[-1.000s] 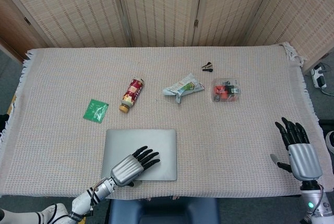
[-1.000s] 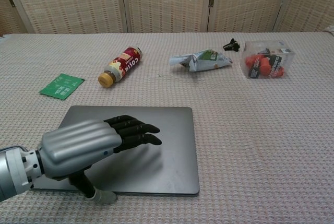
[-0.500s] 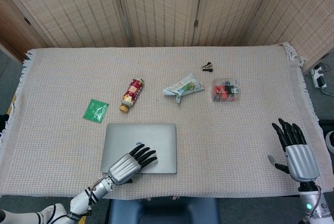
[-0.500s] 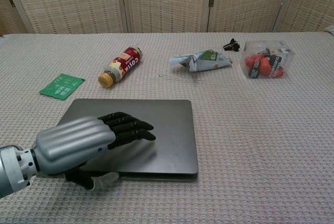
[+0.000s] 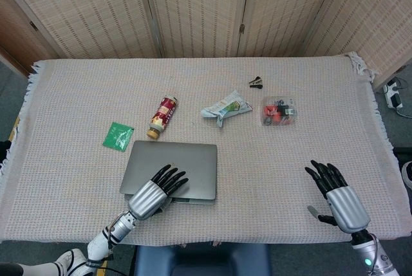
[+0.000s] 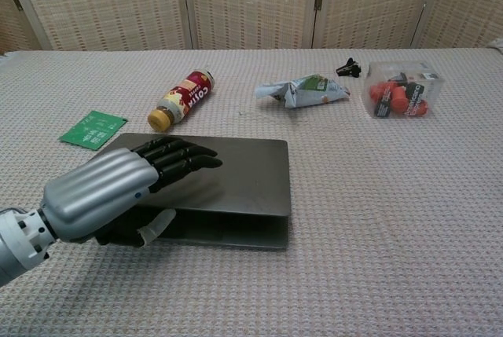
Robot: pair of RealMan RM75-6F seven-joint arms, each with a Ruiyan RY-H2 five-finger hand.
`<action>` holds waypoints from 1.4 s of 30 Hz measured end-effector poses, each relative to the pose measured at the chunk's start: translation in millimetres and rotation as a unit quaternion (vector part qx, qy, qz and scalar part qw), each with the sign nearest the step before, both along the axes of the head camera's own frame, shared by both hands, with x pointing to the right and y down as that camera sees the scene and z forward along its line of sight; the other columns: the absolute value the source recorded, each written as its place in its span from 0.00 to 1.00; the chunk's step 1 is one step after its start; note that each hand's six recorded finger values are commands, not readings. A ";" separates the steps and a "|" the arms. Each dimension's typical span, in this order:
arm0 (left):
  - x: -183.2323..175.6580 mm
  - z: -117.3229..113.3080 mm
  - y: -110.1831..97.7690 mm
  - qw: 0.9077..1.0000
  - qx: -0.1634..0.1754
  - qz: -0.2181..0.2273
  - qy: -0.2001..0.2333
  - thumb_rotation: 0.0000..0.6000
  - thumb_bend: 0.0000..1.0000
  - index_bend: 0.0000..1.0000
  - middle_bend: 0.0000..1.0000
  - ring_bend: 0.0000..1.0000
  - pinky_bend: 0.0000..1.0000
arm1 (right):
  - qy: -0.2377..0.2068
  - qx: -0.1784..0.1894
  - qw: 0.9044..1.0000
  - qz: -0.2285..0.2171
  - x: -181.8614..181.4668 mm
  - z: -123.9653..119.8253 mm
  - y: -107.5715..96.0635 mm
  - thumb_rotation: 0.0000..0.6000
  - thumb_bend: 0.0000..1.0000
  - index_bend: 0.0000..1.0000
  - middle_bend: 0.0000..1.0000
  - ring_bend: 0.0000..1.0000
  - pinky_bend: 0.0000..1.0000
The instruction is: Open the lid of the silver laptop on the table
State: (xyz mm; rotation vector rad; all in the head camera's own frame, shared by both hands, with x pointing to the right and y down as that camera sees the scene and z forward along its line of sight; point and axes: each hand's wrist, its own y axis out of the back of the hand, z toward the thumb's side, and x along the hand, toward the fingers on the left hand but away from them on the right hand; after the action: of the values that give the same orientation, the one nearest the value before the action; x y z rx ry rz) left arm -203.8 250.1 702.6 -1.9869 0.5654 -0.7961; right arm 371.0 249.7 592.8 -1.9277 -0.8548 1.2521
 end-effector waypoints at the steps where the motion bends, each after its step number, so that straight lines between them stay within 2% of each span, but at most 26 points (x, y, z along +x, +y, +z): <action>1: 1.1 -1.4 -4.1 1.000 0.006 -0.006 0.007 1.00 0.71 0.10 0.10 0.05 0.00 | -0.007 -0.011 1.000 -0.012 -5.0 2.4 2.6 1.00 0.53 0.00 0.01 0.10 0.01; 3: 2.7 -3.9 -11.0 1.000 0.016 -0.014 0.015 1.00 0.73 0.10 0.10 0.05 0.00 | -0.016 -0.028 0.999 -0.030 -12.8 6.7 6.7 1.00 0.63 0.00 0.02 0.12 0.02; 6: 6.0 -9.0 -23.1 0.999 0.029 -0.027 0.028 1.00 0.75 0.10 0.10 0.05 0.00 | -0.028 -0.058 0.996 -0.064 -26.7 15.3 13.3 1.00 0.72 0.00 0.05 0.12 0.03; 13: 9.9 -18.7 -44.9 0.997 0.045 -0.048 0.041 1.00 0.76 0.10 0.10 0.05 0.00 | -0.058 -0.128 0.980 -0.142 -66.9 39.7 26.5 1.00 0.78 0.00 0.07 0.11 0.03; 17: 10.6 -21.4 -48.2 0.997 0.049 -0.050 0.040 1.00 0.76 0.10 0.10 0.05 0.00 | -0.071 -0.144 0.970 -0.181 -93.8 51.4 27.6 1.00 0.78 0.00 0.05 0.09 0.02; 22: 12.7 -23.7 -49.0 0.997 0.051 -0.048 0.038 1.00 0.76 0.10 0.10 0.05 0.00 | -0.086 -0.144 0.960 -0.222 -132.9 65.1 21.7 1.00 0.78 0.00 0.04 0.08 0.00; 27: 12.4 -25.1 -50.7 0.997 0.053 -0.048 0.034 1.00 0.76 0.10 0.10 0.05 0.00 | -0.103 -0.135 0.956 -0.240 -165.4 75.8 10.9 1.00 0.78 0.00 0.03 0.07 0.00; 37: 14.8 -27.4 -51.6 0.997 0.056 -0.045 0.029 1.00 0.76 0.10 0.10 0.05 0.00 | -0.089 -0.134 0.945 -0.285 -210.6 106.1 1.0 1.00 0.78 0.00 0.02 0.07 0.00; 42: 16.7 -26.8 -51.0 0.997 0.055 -0.043 0.026 1.00 0.76 0.10 0.10 0.05 0.00 | -0.076 -0.128 0.941 -0.305 -223.1 116.1 3.9 1.00 0.78 0.00 0.03 0.07 0.00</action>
State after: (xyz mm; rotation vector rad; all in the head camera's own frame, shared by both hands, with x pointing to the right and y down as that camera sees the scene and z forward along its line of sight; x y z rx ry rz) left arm -187.1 199.0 675.8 -1.8975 0.7134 -0.7514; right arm 147.8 253.6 708.9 -2.2750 -0.1230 0.8701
